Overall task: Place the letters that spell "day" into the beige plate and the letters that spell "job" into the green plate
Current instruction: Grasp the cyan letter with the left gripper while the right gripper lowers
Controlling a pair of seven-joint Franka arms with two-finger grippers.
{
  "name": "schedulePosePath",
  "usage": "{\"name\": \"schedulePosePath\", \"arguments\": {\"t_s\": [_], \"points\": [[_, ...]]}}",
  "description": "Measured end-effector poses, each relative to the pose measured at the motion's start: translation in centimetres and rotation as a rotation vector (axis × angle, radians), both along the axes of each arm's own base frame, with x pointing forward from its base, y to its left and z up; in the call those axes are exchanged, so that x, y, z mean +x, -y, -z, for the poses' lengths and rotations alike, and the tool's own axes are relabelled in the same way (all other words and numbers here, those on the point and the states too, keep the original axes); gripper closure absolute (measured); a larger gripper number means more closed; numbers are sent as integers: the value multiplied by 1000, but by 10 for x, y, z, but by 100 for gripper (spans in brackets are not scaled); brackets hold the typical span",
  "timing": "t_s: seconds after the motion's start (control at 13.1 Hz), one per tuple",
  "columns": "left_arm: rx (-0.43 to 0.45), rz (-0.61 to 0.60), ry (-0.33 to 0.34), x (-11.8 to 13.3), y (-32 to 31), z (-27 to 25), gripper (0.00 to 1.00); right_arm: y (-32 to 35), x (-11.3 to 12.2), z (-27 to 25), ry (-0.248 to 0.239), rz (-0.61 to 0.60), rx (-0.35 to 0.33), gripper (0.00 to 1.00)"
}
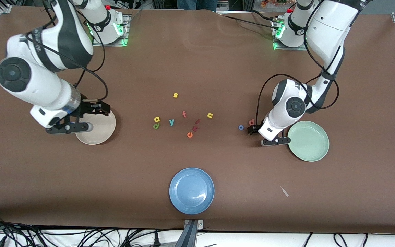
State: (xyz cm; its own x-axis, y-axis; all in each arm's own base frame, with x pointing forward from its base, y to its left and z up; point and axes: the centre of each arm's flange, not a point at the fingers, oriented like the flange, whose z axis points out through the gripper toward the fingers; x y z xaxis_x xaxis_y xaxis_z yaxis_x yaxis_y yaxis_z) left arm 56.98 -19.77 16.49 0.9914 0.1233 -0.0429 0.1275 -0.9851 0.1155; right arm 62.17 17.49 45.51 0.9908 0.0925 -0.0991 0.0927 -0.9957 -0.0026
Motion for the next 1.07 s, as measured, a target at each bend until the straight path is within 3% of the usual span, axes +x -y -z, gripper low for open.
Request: {"name": "schedulePosePath", "arguments": {"t_s": [0.46,0.61,0.76,1.07], "points": [[-15,62,11,-12,29,-9,5,-44,16,45,13,98,25,0],[-15,69,11,-14,33,-9,20,-57,18,64,21,135,28,0],[-8,85,12,-16,37,-9,21,-71,19,86,33,175,36,0],[77,130,45,-19,42,-8,20,-93,12,127,10,267,30,0]]}}
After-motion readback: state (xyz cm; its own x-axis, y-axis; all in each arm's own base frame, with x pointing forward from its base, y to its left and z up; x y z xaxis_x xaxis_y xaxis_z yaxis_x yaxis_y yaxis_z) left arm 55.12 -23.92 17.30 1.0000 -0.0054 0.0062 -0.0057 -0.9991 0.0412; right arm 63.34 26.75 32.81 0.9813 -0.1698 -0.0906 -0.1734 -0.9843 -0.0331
